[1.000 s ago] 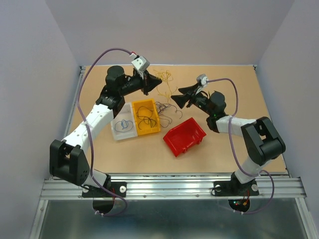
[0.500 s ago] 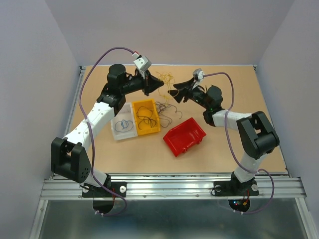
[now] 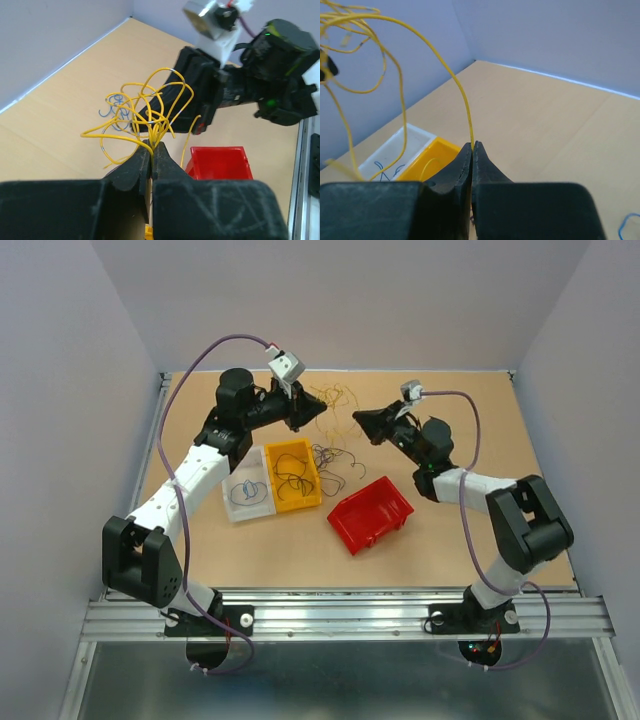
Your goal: Untangle the cables
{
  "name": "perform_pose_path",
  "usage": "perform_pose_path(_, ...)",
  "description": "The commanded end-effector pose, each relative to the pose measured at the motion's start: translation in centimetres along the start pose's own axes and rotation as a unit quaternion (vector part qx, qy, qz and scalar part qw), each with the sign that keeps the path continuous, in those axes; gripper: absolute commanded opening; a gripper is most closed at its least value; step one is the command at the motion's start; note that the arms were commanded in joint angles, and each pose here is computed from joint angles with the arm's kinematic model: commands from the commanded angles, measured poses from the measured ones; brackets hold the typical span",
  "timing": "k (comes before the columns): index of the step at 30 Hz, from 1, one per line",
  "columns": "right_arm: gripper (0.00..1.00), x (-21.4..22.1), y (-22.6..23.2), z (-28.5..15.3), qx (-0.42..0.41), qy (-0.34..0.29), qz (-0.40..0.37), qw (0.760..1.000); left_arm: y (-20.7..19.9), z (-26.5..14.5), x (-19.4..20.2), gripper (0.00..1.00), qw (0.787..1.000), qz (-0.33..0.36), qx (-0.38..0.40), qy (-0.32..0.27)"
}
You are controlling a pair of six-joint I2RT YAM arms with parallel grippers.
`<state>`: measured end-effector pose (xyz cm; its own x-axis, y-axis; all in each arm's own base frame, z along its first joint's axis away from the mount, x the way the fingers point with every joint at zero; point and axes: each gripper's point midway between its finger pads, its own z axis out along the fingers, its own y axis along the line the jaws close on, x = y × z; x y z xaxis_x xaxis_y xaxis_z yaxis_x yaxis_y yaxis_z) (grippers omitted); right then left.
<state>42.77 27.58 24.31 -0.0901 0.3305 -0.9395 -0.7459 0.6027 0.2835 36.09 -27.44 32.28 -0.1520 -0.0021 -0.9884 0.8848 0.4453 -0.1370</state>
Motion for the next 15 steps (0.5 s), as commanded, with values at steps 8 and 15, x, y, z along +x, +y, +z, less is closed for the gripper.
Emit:
perform_pose_path(8, 0.00, -12.0, 1.8, -5.5, 0.105, -0.126, -0.021, 0.986, 4.7, 1.6, 0.8, 0.57, 0.991, 0.081, -0.109, 0.010)
perform_pose_path(15, 0.01, -13.3, 2.7, -5.0, 0.092, -0.117, -0.031, 0.988, 5.4, 4.0, 3.8, 0.64, 0.984, 0.103, -0.135, 0.046)
